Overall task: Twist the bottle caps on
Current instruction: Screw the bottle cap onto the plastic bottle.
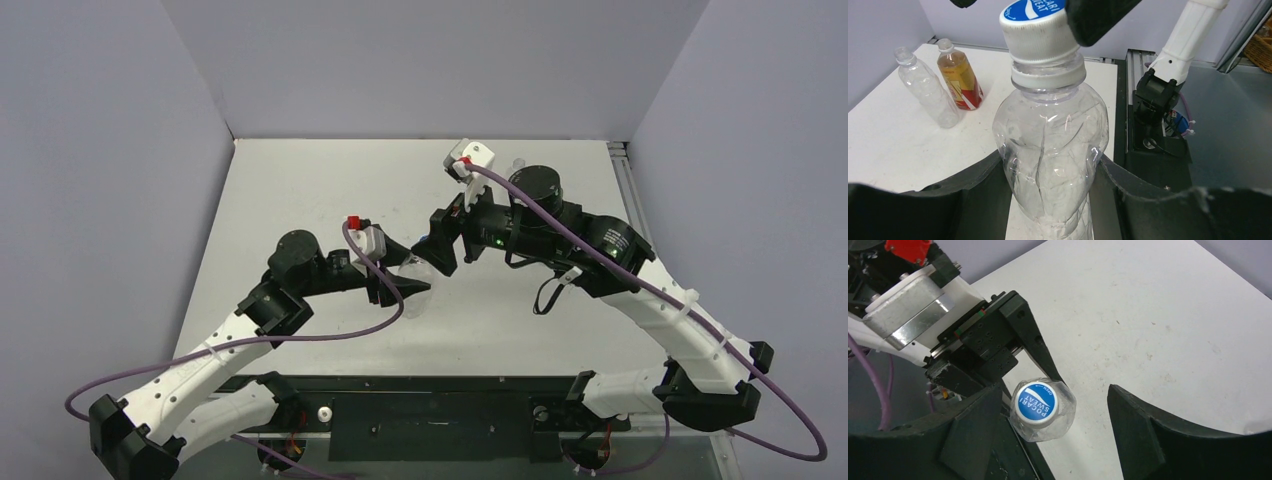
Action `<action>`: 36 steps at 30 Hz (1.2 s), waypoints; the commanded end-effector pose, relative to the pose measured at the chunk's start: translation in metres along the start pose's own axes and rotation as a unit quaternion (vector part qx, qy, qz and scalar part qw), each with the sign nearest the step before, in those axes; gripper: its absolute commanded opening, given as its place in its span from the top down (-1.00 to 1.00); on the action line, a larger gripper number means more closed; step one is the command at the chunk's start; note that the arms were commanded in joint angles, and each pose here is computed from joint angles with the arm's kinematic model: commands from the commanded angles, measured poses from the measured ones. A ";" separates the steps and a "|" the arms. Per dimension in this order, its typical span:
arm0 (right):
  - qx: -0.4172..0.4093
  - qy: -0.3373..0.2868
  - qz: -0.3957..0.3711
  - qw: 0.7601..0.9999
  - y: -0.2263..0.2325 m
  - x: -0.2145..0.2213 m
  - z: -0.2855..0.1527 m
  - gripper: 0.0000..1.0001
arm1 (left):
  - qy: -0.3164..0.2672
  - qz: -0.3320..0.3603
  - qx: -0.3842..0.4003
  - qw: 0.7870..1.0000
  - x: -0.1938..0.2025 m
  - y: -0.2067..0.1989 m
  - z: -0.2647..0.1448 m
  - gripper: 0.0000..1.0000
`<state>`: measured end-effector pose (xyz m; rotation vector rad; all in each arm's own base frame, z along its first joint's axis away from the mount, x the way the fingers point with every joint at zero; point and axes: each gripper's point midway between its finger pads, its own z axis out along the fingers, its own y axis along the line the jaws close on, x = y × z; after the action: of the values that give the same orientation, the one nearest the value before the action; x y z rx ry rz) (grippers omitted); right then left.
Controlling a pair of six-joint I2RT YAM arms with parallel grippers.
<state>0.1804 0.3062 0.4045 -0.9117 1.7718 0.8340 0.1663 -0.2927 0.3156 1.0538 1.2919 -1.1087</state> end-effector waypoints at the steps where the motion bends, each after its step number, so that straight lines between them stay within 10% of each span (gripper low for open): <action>1: 0.053 -0.027 0.021 0.998 -0.020 -0.014 -0.001 -0.47 | -0.011 0.024 -0.024 0.999 -0.007 0.009 0.001 1.00; 36: 0.213 -0.010 0.188 0.959 -0.068 -0.006 -0.005 -0.40 | 0.041 0.074 -0.122 0.989 0.027 0.047 0.002 1.00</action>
<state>0.2401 0.2678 0.3892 -0.3520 2.0434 0.6471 0.2021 -0.2892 0.2843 1.0092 1.3597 -0.8751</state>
